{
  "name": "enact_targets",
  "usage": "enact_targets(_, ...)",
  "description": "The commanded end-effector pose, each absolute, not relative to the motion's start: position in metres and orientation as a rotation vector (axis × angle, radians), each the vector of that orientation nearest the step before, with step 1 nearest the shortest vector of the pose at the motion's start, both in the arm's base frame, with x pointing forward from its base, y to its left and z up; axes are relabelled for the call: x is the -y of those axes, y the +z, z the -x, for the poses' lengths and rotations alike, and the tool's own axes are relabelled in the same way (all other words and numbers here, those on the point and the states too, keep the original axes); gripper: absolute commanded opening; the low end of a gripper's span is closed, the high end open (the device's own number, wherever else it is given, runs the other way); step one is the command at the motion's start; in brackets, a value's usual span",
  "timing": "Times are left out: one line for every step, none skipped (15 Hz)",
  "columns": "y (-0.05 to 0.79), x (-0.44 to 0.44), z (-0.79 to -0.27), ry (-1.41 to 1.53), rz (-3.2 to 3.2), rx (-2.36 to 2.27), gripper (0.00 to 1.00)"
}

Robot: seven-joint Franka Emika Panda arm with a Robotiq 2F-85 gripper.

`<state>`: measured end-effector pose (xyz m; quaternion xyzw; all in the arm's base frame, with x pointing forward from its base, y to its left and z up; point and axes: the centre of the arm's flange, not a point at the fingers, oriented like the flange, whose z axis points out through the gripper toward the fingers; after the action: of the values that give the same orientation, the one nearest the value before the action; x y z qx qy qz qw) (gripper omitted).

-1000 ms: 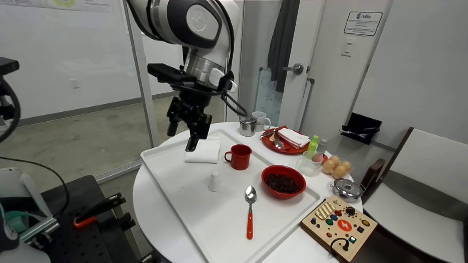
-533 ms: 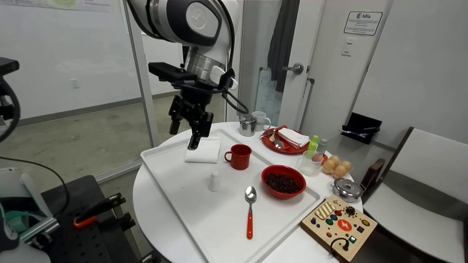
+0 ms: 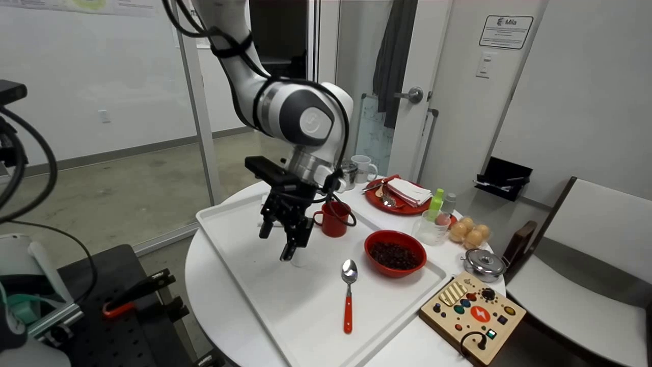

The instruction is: Put the bottle in the mug

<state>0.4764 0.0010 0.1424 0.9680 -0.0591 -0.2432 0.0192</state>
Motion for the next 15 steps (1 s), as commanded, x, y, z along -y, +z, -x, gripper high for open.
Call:
enact_targets(0.086,-0.001,-0.524,-0.798,-2.938,0.283,1.0)
enact_targets(0.112,0.002,-0.49,-0.786,-2.976,0.237,1.0)
enact_targets(0.101,0.003,-0.493,-0.801,-2.97,0.241,1.0)
enact_targets(0.097,0.003,-0.492,-0.811,-2.967,0.241,1.0)
enact_targets(0.104,0.0,-0.489,-0.803,-2.976,0.229,1.0)
enact_targets(0.109,-0.003,-0.487,-0.741,-2.983,0.232,1.0)
enact_targets(0.114,-0.016,-0.477,-0.665,-2.985,0.228,1.0)
enact_targets(0.116,-0.023,-0.475,-0.584,-2.992,0.218,1.0)
enact_targets(0.12,-0.031,-0.472,-0.534,-3.006,0.195,1.0)
enact_targets(0.123,-0.038,-0.47,-0.486,-3.016,0.164,1.0)
enact_targets(0.125,-0.046,-0.466,-0.437,-3.023,0.135,1.0)
enact_targets(0.127,-0.054,-0.464,-0.4,-3.028,0.112,1.0)
enact_targets(0.13,-0.059,-0.461,-0.367,-3.031,0.083,1.0)
enact_targets(0.132,-0.063,-0.459,-0.337,-3.024,0.051,1.0)
enact_targets(0.135,-0.067,-0.457,-0.305,-3.011,0.027,1.0)
